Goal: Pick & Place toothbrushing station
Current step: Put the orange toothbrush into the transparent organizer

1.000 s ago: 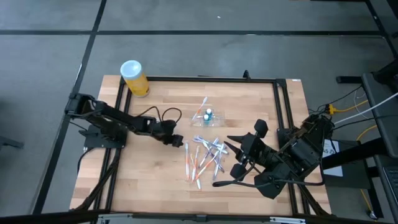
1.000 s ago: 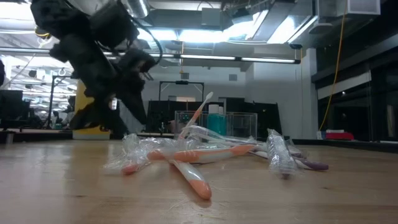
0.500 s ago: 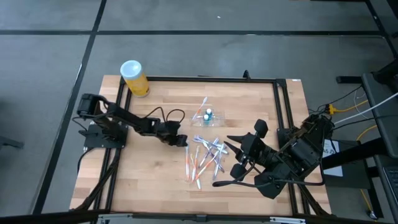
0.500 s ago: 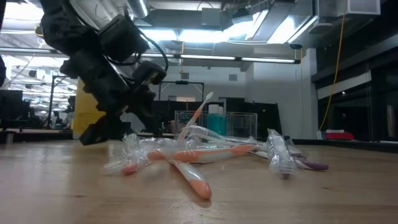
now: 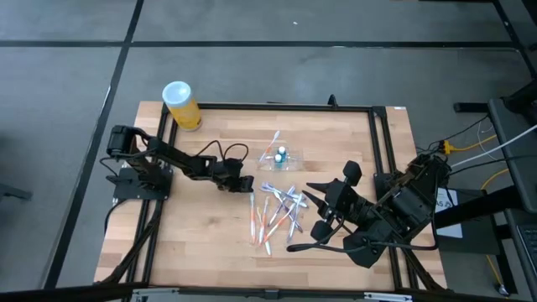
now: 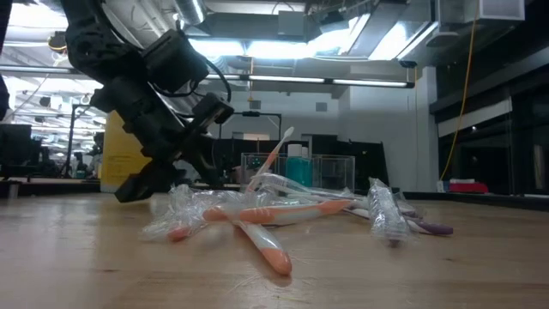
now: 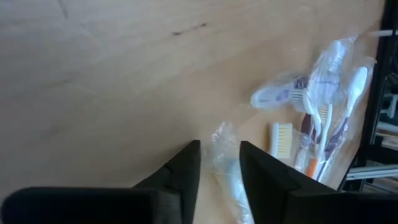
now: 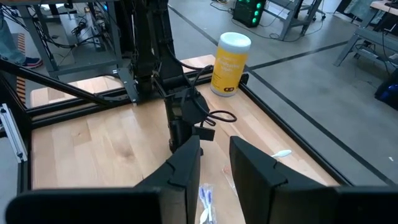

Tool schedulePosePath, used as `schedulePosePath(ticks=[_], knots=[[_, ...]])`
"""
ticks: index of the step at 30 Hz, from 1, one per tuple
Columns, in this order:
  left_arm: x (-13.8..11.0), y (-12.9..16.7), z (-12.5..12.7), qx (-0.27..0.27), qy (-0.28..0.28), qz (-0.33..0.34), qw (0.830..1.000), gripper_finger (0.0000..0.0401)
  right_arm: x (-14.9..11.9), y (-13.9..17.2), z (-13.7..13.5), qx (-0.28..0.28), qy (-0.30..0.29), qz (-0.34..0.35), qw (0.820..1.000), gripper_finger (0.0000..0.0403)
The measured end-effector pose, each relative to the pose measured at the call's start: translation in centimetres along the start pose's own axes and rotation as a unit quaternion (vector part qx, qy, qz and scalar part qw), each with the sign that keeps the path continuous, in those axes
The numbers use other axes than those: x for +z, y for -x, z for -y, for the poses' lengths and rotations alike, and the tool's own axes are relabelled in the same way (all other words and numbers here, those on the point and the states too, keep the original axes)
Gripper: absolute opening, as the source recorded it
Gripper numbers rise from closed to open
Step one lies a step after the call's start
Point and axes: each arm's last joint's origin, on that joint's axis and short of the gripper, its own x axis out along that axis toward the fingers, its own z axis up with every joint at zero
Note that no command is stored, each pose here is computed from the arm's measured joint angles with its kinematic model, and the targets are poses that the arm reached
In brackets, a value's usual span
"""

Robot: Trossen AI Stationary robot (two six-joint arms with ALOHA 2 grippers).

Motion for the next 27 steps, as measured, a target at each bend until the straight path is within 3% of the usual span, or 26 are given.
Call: schedulePosePath(ticks=[15, 21, 27], knots=[[0.0, 0.0, 0.3, -0.015, -0.015, -0.008, 1.000, 0.0003, 0.0, 0.0, 0.0, -0.001, 0.000, 0.001, 1.000, 0.0091], [0.4, 0.2, 1.6, -0.084, -0.027, 0.007, 0.996, 0.0002, 0.0, 0.0, 0.0, -0.001, -0.002, 0.001, 1.000, 0.0091], [0.6, 1.6, 3.7, -0.165, -0.071, 0.057, 0.982, 0.0002, 0.0, 0.0, -0.1, 0.002, -0.007, 0.002, 1.000, 0.0091]])
